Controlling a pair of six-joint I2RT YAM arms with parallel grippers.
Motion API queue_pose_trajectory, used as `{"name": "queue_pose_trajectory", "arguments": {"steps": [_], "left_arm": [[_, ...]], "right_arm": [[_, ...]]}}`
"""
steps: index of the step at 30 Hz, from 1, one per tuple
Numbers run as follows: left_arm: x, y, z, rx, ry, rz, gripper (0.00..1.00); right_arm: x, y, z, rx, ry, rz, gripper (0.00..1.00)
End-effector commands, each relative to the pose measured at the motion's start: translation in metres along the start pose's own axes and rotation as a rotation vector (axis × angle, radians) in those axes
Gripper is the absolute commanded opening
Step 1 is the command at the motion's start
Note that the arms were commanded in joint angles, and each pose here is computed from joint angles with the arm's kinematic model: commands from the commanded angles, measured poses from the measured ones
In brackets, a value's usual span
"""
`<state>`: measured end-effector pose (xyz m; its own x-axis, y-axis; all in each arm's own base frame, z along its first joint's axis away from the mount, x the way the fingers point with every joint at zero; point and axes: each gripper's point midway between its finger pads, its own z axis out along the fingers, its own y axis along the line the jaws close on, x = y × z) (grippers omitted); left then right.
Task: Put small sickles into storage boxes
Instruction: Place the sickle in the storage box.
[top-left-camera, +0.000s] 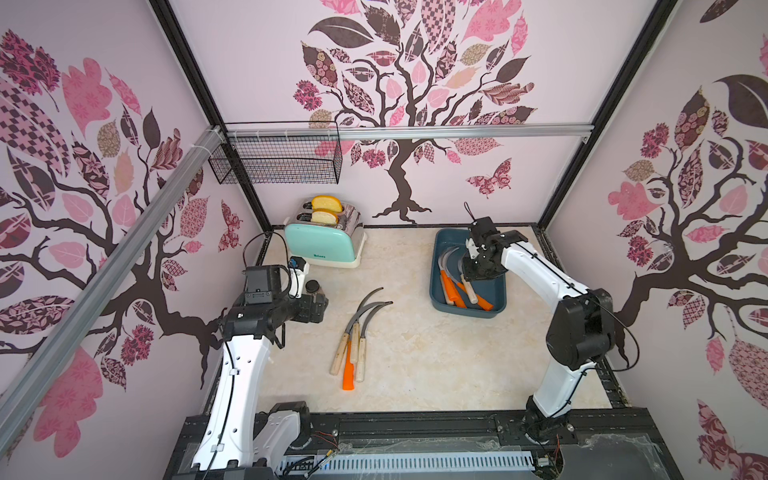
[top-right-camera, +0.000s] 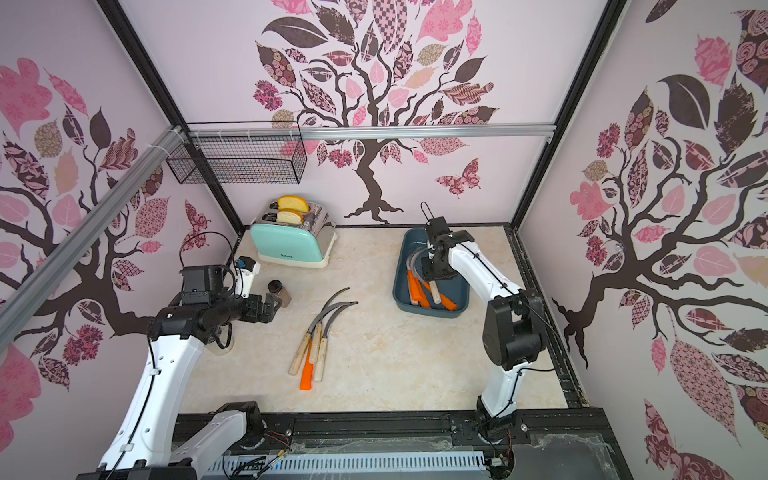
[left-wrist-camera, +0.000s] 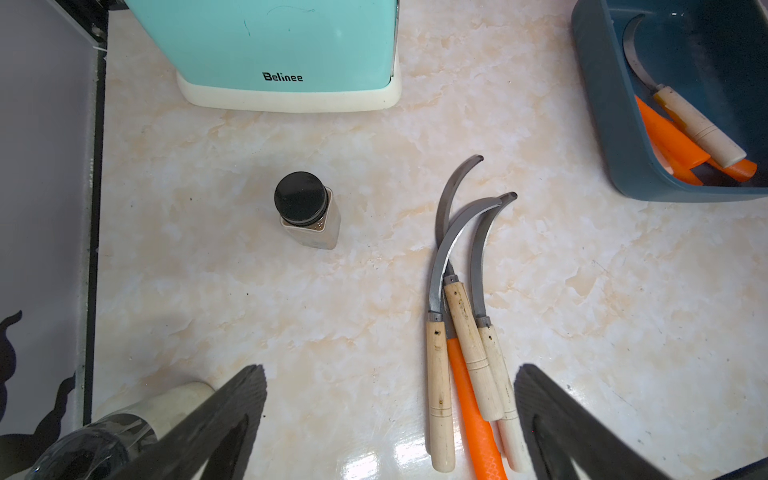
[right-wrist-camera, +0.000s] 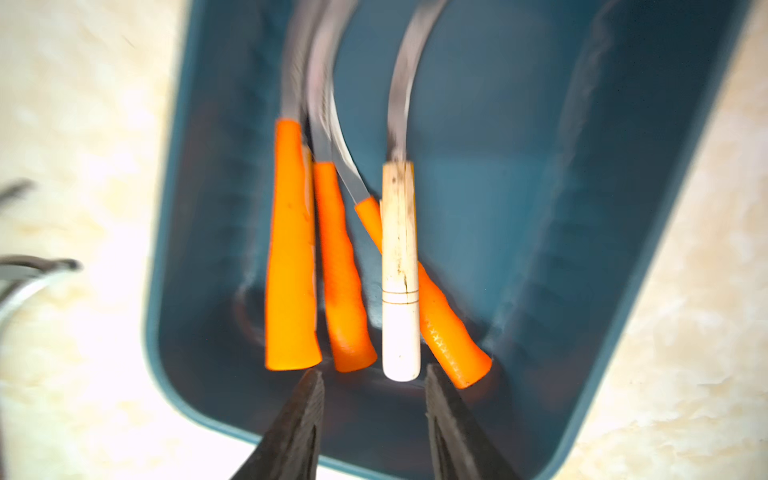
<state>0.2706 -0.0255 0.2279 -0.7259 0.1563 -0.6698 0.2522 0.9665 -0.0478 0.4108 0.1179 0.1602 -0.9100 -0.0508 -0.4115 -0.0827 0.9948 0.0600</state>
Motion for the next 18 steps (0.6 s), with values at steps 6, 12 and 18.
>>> {"name": "queue_pose_trajectory", "arguments": {"steps": [6,12,18], "left_arm": [[0.028,-0.005,0.005,0.032,0.092,0.111,0.98],[0.048,-0.022,0.007,0.127,0.161,0.168,0.98],[0.050,-0.019,0.018,0.121,0.185,0.165,0.98]], "right_arm": [[-0.011,0.029,-0.067,-0.143,-0.217,0.037,0.45],[0.030,0.051,-0.082,-0.224,-0.253,0.039,0.45],[0.075,0.065,-0.089,-0.337,-0.245,0.056,0.45]]}}
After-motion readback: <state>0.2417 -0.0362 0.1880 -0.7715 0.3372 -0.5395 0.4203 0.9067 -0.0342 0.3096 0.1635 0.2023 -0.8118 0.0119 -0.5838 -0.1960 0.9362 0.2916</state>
